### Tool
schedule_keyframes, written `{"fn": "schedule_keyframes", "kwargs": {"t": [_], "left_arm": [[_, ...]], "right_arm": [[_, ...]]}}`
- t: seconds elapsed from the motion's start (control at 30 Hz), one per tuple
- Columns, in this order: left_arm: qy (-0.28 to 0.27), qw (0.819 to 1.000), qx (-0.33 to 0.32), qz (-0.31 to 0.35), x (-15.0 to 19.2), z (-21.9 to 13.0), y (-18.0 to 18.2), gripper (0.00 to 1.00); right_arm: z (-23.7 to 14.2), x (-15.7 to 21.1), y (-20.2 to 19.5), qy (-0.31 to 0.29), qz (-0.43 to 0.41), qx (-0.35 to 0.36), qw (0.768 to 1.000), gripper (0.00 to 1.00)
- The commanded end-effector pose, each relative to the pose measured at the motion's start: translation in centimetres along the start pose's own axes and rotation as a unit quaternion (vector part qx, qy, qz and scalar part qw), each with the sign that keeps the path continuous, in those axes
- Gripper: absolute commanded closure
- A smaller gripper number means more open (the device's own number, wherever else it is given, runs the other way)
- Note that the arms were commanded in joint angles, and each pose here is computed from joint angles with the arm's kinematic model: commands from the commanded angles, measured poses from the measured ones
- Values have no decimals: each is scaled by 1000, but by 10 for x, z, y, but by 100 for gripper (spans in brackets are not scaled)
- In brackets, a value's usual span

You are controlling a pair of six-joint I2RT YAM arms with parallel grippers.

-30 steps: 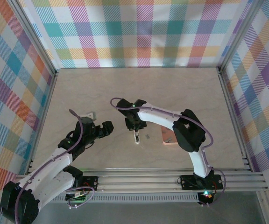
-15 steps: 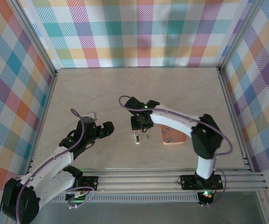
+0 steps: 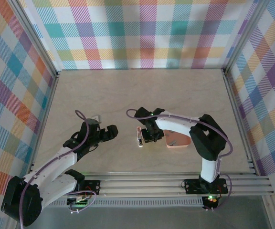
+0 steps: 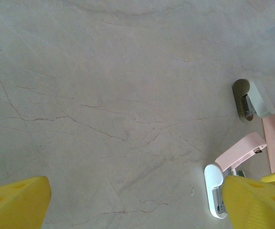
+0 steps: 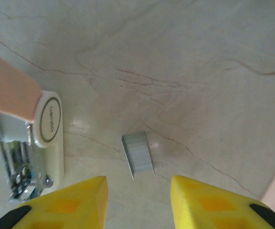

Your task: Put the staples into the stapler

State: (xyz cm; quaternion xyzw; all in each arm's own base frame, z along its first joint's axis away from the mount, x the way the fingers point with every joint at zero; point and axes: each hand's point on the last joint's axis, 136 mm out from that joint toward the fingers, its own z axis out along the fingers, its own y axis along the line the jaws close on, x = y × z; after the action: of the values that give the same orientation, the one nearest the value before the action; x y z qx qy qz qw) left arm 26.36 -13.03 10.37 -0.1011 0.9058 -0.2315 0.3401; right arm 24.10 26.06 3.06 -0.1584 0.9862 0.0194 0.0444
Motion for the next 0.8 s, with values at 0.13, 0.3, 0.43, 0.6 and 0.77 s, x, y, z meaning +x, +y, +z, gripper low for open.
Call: {"fn": "schedule_keyframes", "kwargs": {"t": [0.13,0.3,0.43,0.6,0.77], "left_arm": [[-12,1000,9,6,-9,-3,-4,8],[-11,1000,8,7,-9,-2,-4,8],[-10,1000,9,7,-9,-1,-5,8],[-12,1000,11,11,-10,-1,-6,8],[-26,997,34,64,-18,-3,-17,7]], "right_arm": [[7,-13,6,-2,-20,-27,999,65],[17,-9,2,10,-21,-15,1000,70],[22,-8,1,13,-23,-13,1000,75],[22,-7,-3,6,-19,-9,1000,82],[7,-9,-3,-27,-10,-30,999,83]]}}
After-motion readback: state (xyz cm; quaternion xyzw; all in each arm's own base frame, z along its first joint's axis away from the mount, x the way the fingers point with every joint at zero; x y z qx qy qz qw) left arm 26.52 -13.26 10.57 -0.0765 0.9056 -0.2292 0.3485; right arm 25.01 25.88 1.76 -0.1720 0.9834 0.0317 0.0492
